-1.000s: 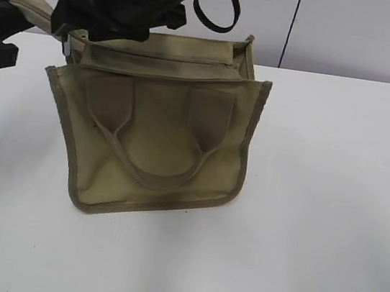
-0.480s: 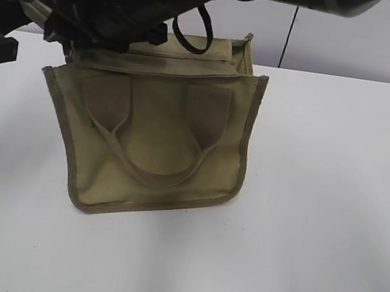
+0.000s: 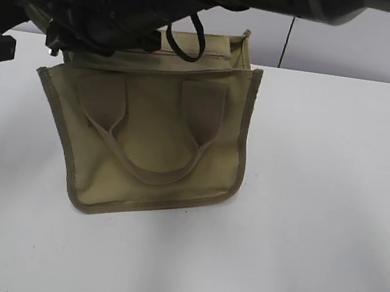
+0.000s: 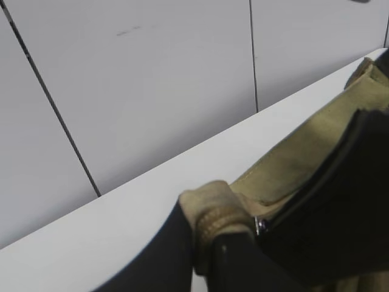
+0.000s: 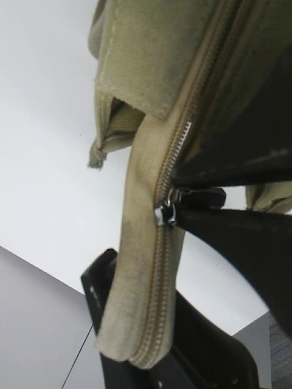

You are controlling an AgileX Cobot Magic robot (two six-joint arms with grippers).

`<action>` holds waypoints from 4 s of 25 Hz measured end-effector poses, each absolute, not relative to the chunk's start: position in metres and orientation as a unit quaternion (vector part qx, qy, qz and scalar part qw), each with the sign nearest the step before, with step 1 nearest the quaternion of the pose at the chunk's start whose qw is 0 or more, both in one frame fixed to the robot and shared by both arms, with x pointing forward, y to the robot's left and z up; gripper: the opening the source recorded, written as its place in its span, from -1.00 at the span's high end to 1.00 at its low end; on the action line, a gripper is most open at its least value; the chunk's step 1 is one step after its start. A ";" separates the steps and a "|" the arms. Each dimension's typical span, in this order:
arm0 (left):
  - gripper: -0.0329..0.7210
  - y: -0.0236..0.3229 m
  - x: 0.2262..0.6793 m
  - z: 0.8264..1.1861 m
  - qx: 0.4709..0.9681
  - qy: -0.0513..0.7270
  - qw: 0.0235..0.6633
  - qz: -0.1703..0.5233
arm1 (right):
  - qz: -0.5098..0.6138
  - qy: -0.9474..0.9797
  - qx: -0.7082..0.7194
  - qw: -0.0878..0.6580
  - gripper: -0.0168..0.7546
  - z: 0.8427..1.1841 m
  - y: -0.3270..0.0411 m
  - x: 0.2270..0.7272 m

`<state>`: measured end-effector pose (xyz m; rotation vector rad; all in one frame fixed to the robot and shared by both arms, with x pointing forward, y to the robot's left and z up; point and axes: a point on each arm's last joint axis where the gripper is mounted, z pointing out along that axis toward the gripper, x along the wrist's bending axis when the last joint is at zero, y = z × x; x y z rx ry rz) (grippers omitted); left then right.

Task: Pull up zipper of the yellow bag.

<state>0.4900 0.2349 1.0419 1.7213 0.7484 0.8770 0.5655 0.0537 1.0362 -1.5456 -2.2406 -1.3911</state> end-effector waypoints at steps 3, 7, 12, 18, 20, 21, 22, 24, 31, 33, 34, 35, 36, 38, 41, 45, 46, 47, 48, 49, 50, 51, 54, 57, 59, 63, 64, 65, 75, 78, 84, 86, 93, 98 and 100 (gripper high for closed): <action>0.90 0.235 0.490 1.042 0.715 0.311 0.509 0.364 | -0.455 -0.732 -0.505 0.042 0.79 1.036 0.054 0.566; 0.90 0.235 0.490 1.042 0.715 0.312 0.509 0.364 | -0.457 -0.733 -0.502 0.044 0.79 1.042 0.052 0.563; 0.90 0.239 0.491 1.039 0.720 0.329 0.488 0.367 | -0.450 -0.741 -0.495 0.052 0.79 1.058 0.045 0.557; 0.90 0.242 0.491 1.036 0.725 0.346 0.467 0.370 | -0.430 -0.746 -0.504 0.068 0.79 1.068 0.029 0.558; 0.90 0.243 0.491 1.036 0.723 0.351 0.465 0.370 | -0.416 -0.747 -0.513 0.074 0.79 1.066 0.021 0.563; 0.90 0.243 0.491 1.036 0.723 0.354 0.463 0.370 | -0.408 -0.748 -0.518 0.076 0.79 1.064 0.016 0.566; 0.90 0.244 0.491 1.036 0.724 0.357 0.461 0.369 | -0.402 -0.748 -0.522 0.078 0.79 1.064 0.012 0.568; 0.90 0.243 0.491 1.035 0.725 0.356 0.460 0.368 | -0.389 -0.750 -0.529 0.083 0.79 1.062 0.004 0.572; 0.90 0.244 0.491 1.034 0.726 0.364 0.453 0.368 | -0.293 -0.797 -0.527 0.035 0.79 1.053 -0.039 0.586; 0.90 0.244 0.491 1.034 0.726 0.365 0.452 0.368 | -0.269 -0.808 -0.525 0.011 0.80 1.056 -0.052 0.589; 0.90 0.244 0.491 1.034 0.726 0.365 0.451 0.368 | -0.257 -0.812 -0.523 0.002 0.80 1.058 -0.058 0.589; 0.90 0.244 0.491 1.034 0.726 0.366 0.451 0.368 | -0.245 -0.815 -0.525 -0.003 0.80 1.060 -0.065 0.590; 0.90 0.245 0.491 1.034 0.726 0.366 0.452 0.368 | -0.232 -0.818 -0.526 -0.008 0.80 1.060 -0.071 0.591; 0.90 0.245 0.491 1.034 0.726 0.366 0.451 0.368 | -0.209 -0.822 -0.529 -0.014 0.80 1.060 -0.081 0.592; 0.90 0.244 0.491 1.034 0.726 0.364 0.453 0.368 | -0.193 -0.825 -0.530 -0.012 0.80 1.059 -0.087 0.593; 0.90 0.245 0.491 1.033 0.727 0.366 0.449 0.368 | -0.185 -0.830 -0.526 -0.015 0.80 1.059 -0.089 0.592; 0.89 0.245 0.491 1.033 0.726 0.370 0.448 0.368 | -0.185 -0.830 -0.526 -0.016 0.79 1.060 -0.089 0.592; 0.85 0.246 0.491 1.033 0.725 0.376 0.445 0.368 | -0.187 -0.830 -0.525 -0.016 0.72 1.061 -0.089 0.591; 0.77 0.248 0.491 1.031 0.722 0.390 0.437 0.367 | -0.186 -0.831 -0.524 -0.019 0.59 1.062 -0.090 0.591; 0.62 0.252 0.492 1.029 0.718 0.411 0.427 0.366 | -0.181 -0.835 -0.520 -0.023 0.40 1.064 -0.093 0.591; 0.46 0.255 0.492 1.028 0.713 0.431 0.416 0.364 | -0.180 -0.837 -0.517 -0.029 0.15 1.066 -0.095 0.591; 0.22 0.258 0.492 1.025 0.710 0.453 0.401 0.361 | -0.183 -0.839 -0.512 -0.034 -0.05 1.069 -0.096 0.590; -0.36 0.267 0.488 1.015 0.689 0.537 0.352 0.336 | -0.198 -0.842 -0.500 -0.045 -0.58 1.083 -0.100 0.585; -0.51 0.266 0.478 1.002 0.683 0.606 0.284 0.292 | -0.220 -0.840 -0.492 -0.060 -0.64 1.100 -0.103 0.578; -0.47 0.260 0.468 0.994 0.696 0.627 0.234 0.260 | -0.231 -0.840 -0.486 -0.068 -0.61 1.112 -0.106 0.573; -0.34 0.242 0.446 0.983 0.757 0.606 0.155 0.190 | -0.241 -0.845 -0.471 -0.078 -0.59 1.133 -0.114 0.558; -0.32 0.238 0.441 0.982 0.766 0.603 0.145 0.172 | -0.237 -0.847 -0.470 -0.077 -0.59 1.137 -0.116 0.554; -0.32 0.236 0.436 0.981 0.776 0.597 0.132 0.157 | -0.236 -0.848 -0.468 -0.081 -0.59 1.144 -0.120 0.548; -0.31 0.246 0.371 1.021 0.769 0.621 0.130 0.079 | -0.237 -0.846 -0.465 -0.106 -0.59 1.164 -0.170 0.463; -0.31 0.260 0.337 1.043 0.760 0.619 0.175 0.095 | -0.230 -0.846 -0.470 -0.100 -0.59 1.150 -0.193 0.420; -0.31 0.284 0.278 1.065 0.734 0.598 0.287 0.146 | -0.274 -0.834 -0.462 -0.128 -0.59 1.130 -0.241 0.331; -0.31 0.291 0.262 1.069 0.724 0.582 0.328 0.171 | -0.296 -0.827 -0.457 -0.142 -0.59 1.122 -0.254 0.307; -0.31 0.305 0.229 1.069 0.729 0.506 0.393 0.240 | -0.343 -0.809 -0.445 -0.173 -0.58 1.082 -0.281 0.257; -0.31 0.303 0.232 1.064 0.735 0.497 0.392 0.244 | -0.335 -0.812 -0.447 -0.167 -0.56 1.049 -0.286 0.248; -0.31 0.303 0.234 1.065 0.730 0.492 0.403 0.251 | -0.332 -0.814 -0.448 -0.166 -0.56 1.045 -0.286 0.247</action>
